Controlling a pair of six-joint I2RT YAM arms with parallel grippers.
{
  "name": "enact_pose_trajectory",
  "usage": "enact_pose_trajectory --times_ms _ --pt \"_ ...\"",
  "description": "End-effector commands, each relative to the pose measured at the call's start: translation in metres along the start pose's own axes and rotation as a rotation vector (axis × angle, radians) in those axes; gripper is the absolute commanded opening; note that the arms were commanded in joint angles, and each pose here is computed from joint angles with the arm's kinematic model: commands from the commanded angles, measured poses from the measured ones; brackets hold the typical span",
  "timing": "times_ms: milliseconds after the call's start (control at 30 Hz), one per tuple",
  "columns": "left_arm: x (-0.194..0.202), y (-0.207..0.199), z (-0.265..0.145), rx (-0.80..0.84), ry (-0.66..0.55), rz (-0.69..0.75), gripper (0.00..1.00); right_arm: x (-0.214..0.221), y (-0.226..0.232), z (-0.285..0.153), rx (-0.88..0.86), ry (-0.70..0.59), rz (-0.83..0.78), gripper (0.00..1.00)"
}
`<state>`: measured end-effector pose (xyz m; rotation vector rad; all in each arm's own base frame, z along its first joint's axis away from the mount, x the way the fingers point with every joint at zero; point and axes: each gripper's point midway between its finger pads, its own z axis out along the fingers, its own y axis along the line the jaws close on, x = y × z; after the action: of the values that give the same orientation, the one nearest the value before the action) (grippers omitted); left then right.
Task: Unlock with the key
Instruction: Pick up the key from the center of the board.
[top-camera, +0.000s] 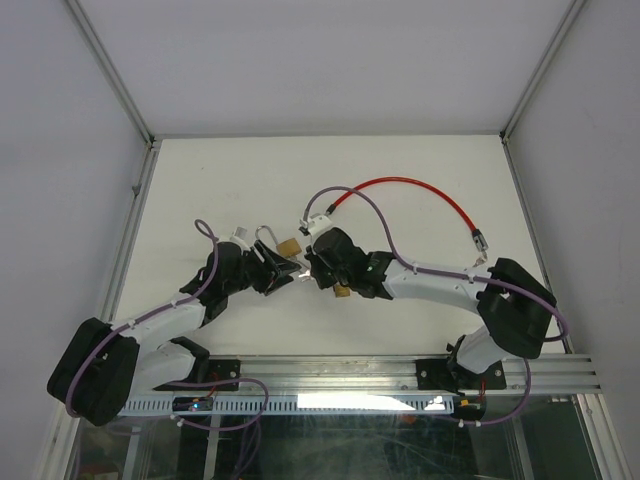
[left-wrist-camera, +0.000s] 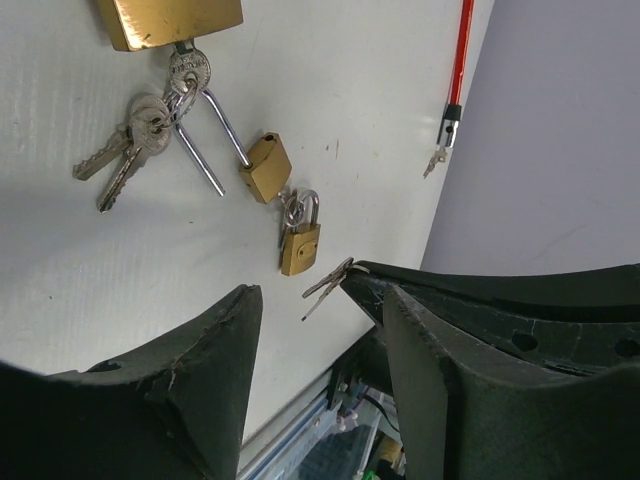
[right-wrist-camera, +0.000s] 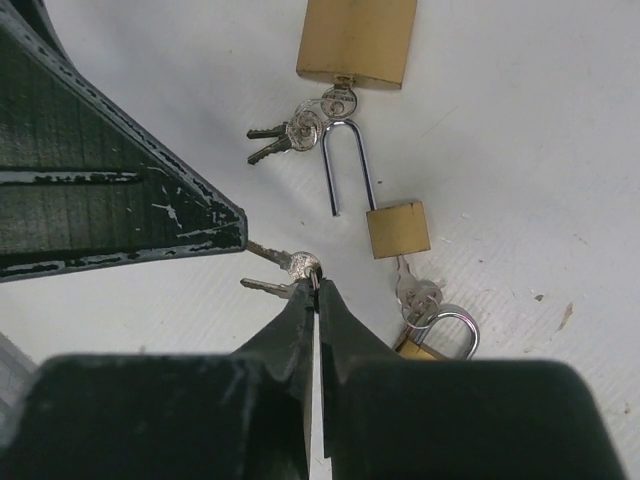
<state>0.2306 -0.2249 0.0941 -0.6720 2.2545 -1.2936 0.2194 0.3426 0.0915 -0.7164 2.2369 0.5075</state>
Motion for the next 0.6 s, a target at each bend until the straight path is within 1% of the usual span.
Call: enact_pose_trajectory --times_ms 0,133,267,567 --pt "0.0013 -0.0223 -0.0016 0.104 0.023 -0.025 0.50 -0.0313 0.0104 -0.0112 -0.035 -0.136 0.003 0.00" --pt "0.0007 -0.0241 -0.0012 0.121 0.018 -0.042 0.44 -0.0349 0.0137 -0.0136 -0.045 -0.163 0.028 0.00" --pt "0.0010 -0.0257 0.0004 0.126 0.022 -0.060 0.40 -0.0367 0.0160 -0.0140 -0.053 -0.179 0.041 0.00" --pt "0.0036 -0.0193 0.0065 0.105 0.030 -0.073 0.38 -0.0398 0.0194 -0.0132 -0.062 -0.193 0.060 0.00"
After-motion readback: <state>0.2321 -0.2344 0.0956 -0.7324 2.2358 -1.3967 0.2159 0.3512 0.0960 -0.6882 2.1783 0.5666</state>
